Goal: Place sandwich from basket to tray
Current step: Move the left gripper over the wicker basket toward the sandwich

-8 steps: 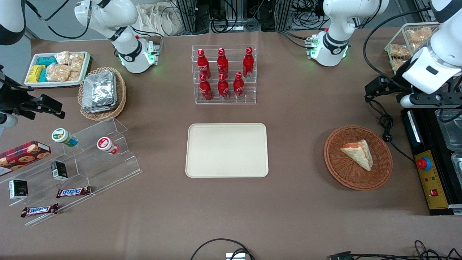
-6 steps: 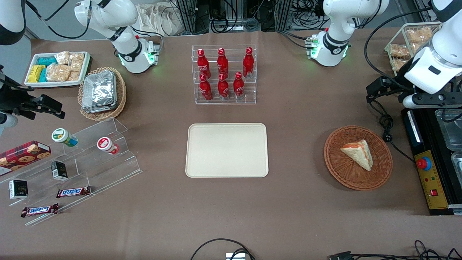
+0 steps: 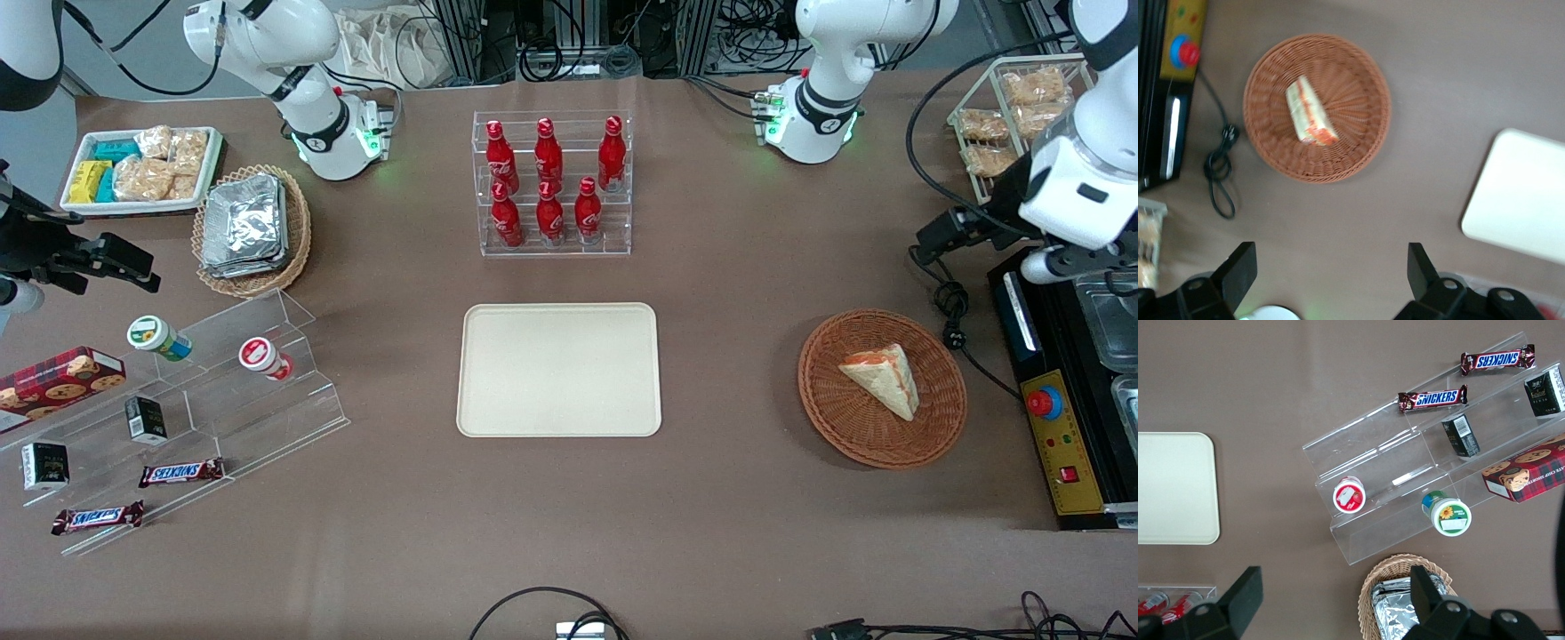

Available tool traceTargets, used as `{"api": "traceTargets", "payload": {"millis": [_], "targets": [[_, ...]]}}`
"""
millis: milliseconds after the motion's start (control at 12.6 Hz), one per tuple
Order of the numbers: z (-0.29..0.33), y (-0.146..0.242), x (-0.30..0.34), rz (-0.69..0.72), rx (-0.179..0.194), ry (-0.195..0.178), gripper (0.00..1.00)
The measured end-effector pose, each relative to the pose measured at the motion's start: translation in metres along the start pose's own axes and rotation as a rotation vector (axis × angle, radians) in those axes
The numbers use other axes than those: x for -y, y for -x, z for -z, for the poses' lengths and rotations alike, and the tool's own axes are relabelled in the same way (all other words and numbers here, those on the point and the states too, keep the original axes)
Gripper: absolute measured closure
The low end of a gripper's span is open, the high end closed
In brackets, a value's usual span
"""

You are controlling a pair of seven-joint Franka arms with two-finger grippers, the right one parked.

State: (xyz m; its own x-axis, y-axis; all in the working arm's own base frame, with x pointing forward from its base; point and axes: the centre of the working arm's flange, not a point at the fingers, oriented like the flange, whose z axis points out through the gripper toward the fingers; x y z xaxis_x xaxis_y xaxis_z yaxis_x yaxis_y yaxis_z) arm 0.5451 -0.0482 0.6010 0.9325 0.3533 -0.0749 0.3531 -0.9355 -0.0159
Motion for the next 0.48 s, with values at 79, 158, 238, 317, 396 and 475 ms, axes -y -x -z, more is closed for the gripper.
{"api": "traceTargets", "payload": {"millis": [79, 158, 238, 317, 396, 475], "targets": [[-0.016, -0.016, 0.011, 0.106, 0.023, -0.007, 0.0], [-0.035, -0.034, 0.026, 0.188, 0.044, -0.012, 0.0], [-0.056, -0.051, 0.039, 0.254, 0.053, -0.01, 0.0], [-0.08, -0.065, 0.05, 0.323, 0.043, -0.002, 0.0], [-0.106, -0.075, 0.055, 0.395, 0.022, 0.01, 0.0], [-0.131, -0.079, 0.057, 0.464, 0.003, 0.022, 0.0]]}}
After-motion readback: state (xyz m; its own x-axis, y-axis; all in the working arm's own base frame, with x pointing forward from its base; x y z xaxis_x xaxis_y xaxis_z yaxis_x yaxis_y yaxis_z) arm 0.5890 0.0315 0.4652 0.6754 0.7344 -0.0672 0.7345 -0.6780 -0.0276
